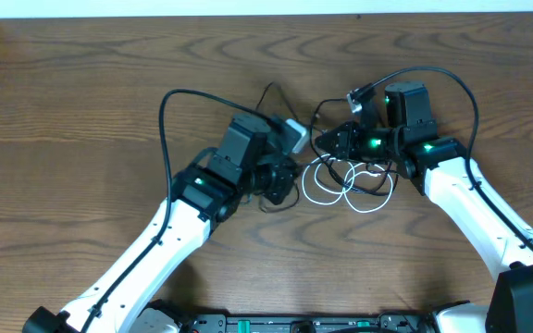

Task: Untangle cables
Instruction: 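Pull the black cable with the right gripper off to the right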

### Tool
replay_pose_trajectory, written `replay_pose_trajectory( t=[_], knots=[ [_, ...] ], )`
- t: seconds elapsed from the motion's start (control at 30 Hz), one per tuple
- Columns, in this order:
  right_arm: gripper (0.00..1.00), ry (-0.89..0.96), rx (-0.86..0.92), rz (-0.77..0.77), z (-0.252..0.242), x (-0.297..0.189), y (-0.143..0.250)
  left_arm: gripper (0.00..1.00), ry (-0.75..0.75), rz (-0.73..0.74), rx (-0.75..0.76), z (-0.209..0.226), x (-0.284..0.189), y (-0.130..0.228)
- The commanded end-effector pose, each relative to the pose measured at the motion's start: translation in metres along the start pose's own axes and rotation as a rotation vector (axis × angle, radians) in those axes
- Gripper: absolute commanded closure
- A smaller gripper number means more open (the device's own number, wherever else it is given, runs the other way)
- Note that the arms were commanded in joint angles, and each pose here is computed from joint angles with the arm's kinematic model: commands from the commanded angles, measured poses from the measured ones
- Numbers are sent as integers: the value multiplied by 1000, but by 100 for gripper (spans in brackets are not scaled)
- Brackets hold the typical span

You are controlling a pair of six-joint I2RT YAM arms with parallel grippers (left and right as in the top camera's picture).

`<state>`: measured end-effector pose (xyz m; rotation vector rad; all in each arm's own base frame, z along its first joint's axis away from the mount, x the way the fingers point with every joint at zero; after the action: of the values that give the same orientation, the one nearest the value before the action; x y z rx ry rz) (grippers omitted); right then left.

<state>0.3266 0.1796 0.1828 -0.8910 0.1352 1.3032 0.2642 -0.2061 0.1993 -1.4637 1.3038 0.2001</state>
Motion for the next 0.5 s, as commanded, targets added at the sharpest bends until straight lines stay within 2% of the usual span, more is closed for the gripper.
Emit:
replay_pose_trajectory(
  t=[0.0, 0.1, 0.27, 0.37, 0.47],
  knots=[
    [99, 86, -213, -53, -7, -2, -11, 73, -114, 2, -23, 20, -5, 0],
    [99, 116, -292, -138, 0, -14, -34, 71, -183, 25, -81, 33, -8, 6],
    [99, 127, -424, -274, 35, -46, -75, 71, -195, 37, -95, 35, -9, 9],
    [99, 143, -516, -408, 67, -82, -111, 70, -195, 37, -96, 35, -9, 9],
    [99, 243, -547, -559, 82, -128, -141, 70, -195, 38, -96, 35, -9, 9]
  ],
)
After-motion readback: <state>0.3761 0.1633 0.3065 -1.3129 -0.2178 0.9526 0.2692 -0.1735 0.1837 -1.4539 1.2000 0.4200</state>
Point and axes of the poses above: each gripper's point midway between its finger pads, its own x axis out along the fingers, its own z axis along the line the jaws close on, y = z × x, the point moved 5 cm from there along -x, back along the fingers, and after that the axes turned 13 degrees about -x, right-handed, at the moved point
